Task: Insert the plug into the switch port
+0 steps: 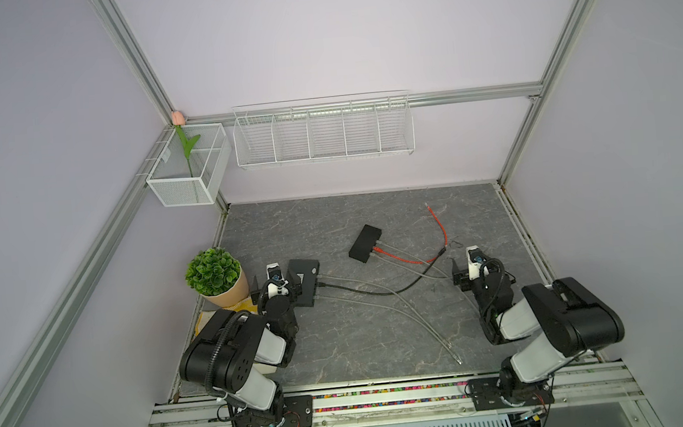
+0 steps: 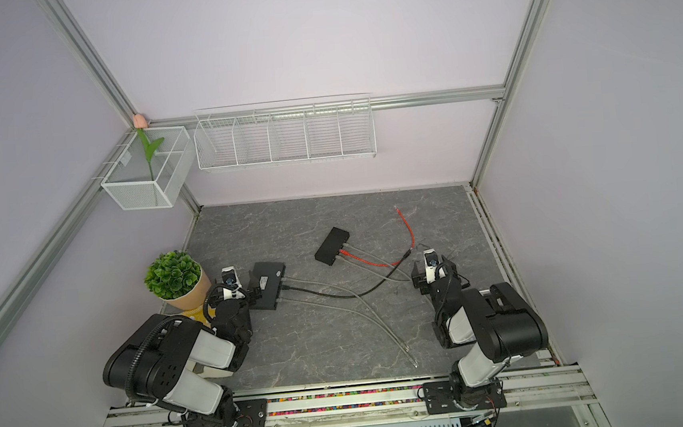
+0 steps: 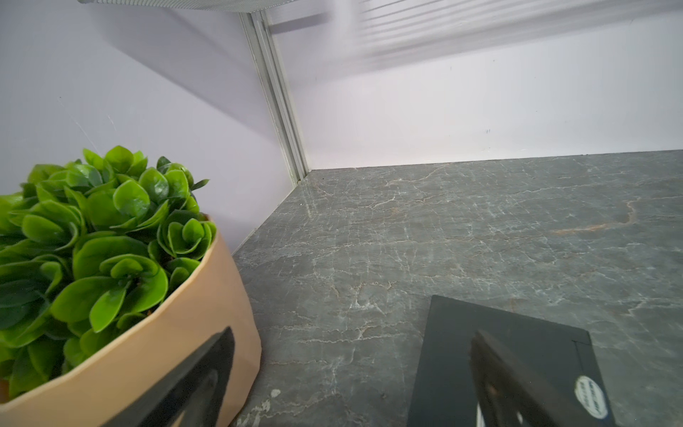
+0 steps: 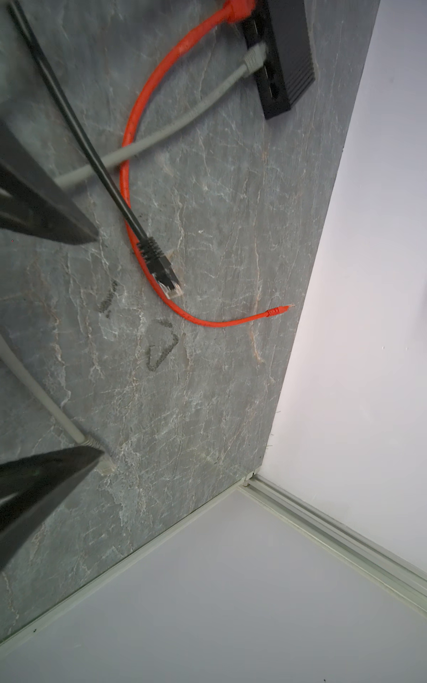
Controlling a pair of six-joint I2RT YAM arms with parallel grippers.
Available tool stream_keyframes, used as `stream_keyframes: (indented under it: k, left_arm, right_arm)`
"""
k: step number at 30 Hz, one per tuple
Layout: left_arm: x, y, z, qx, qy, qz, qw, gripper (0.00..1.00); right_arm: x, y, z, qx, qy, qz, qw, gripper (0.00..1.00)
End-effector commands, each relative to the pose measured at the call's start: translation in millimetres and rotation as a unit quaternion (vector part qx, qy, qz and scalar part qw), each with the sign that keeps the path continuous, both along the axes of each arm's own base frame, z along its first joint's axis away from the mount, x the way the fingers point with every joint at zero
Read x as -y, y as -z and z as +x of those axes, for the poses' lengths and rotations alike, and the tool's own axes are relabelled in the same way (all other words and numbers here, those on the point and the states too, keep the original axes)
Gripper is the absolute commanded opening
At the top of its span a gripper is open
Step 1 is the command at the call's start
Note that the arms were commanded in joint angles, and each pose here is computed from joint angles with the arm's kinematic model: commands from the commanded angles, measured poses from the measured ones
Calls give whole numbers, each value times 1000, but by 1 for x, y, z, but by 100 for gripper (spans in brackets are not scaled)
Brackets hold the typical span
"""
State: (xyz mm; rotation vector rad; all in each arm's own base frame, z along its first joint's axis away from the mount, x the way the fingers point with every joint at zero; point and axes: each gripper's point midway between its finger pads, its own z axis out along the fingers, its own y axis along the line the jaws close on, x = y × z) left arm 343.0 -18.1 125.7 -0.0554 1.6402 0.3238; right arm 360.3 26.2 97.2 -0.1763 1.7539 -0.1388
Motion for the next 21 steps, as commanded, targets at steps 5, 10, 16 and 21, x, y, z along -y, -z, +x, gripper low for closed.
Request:
stream_keyframes:
  k: [5, 10, 16, 21]
  left_arm:
    - [-3, -9, 11, 20, 4, -7, 1000, 99]
    - [-10, -4, 17, -1, 4, -23, 1000, 99]
    - [-20, -4, 27, -8, -12, -50, 999, 99]
    - [-23, -1, 31, -9, -21, -49, 999, 100]
  right_arm:
    - [12, -1, 23, -46, 9, 36, 998, 89]
    - [14, 0, 24, -51, 11, 37, 998, 89]
    - [10, -2, 21, -40, 1, 36, 999, 89]
    - [13, -2, 19, -34, 6, 38, 999, 89]
